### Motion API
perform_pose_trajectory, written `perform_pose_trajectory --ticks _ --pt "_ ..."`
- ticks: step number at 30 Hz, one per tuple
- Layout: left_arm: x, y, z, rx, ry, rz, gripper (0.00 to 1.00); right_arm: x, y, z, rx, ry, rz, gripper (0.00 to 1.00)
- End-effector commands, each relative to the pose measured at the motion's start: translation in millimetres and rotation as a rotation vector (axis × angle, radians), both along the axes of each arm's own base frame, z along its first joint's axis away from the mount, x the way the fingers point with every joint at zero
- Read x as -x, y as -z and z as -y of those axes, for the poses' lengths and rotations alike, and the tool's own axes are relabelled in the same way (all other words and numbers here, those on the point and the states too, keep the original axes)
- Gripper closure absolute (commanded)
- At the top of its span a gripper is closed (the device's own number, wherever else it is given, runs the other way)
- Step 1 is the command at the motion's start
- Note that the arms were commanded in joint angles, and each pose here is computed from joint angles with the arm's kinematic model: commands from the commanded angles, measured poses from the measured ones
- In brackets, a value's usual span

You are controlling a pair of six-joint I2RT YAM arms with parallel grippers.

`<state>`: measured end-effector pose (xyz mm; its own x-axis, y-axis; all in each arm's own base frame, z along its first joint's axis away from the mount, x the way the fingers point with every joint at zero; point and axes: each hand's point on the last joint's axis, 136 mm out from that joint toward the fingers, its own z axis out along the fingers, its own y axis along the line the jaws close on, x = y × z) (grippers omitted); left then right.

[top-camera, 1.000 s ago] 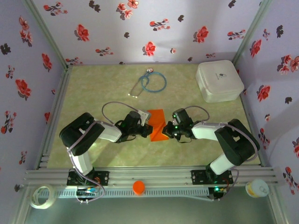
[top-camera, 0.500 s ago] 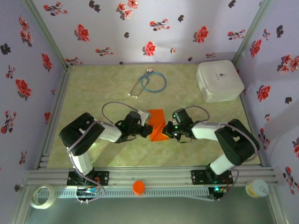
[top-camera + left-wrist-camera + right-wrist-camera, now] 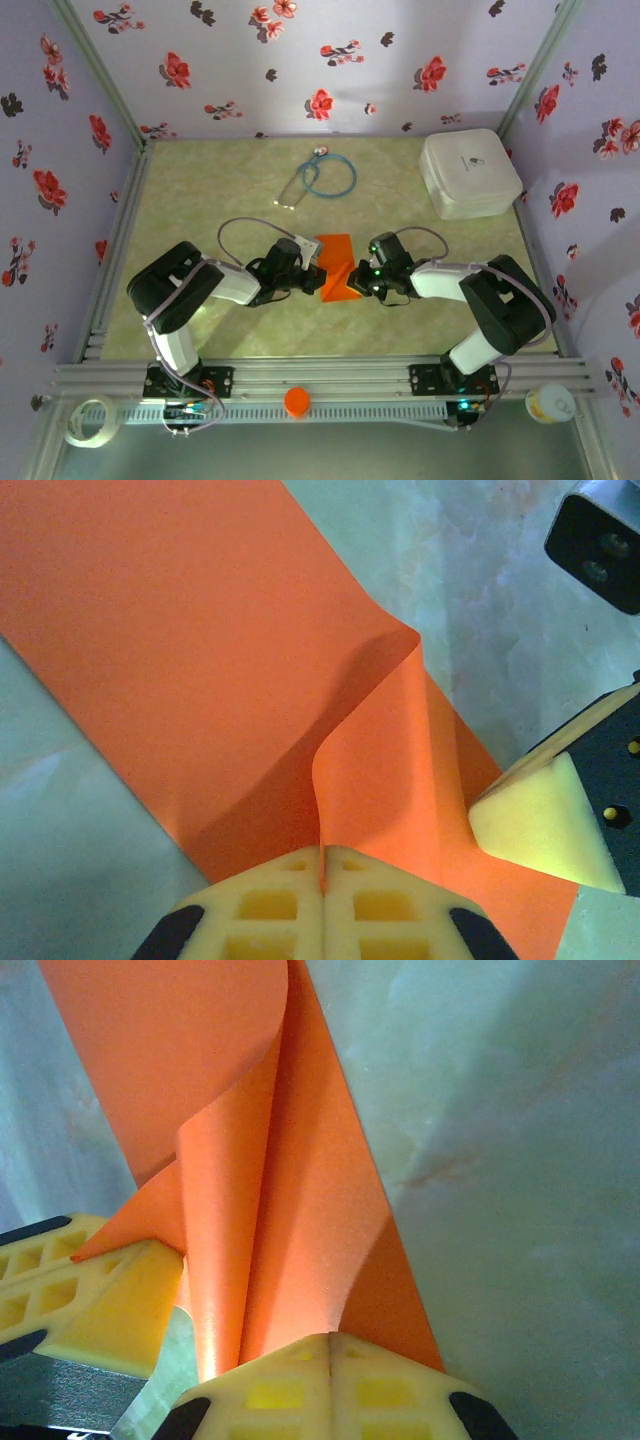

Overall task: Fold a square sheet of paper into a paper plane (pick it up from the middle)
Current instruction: Fold the triangle a second time at the center of the table.

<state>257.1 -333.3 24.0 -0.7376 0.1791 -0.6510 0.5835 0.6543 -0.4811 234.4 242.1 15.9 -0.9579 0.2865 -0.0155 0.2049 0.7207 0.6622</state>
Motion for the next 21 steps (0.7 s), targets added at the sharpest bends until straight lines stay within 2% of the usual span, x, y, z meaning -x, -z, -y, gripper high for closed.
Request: perform_pose_trajectory --ticks 1,11,21 --pt "0.2 -5.4 5.6 0.025 0.028 0.018 1.00 13.7 17.6 9.9 0.059 -0.001 -0.057 1.00" --pt "3.1 3.5 3.2 0.003 0.025 -0.016 1.00 11.5 12.9 9.3 0.054 -0.005 -0.043 1.00" --pt "4.6 10.7 -2.2 -0.020 0.009 -0.028 1.00 -12.1 -36.3 -12.6 -0.072 -0.024 0.096 1.00"
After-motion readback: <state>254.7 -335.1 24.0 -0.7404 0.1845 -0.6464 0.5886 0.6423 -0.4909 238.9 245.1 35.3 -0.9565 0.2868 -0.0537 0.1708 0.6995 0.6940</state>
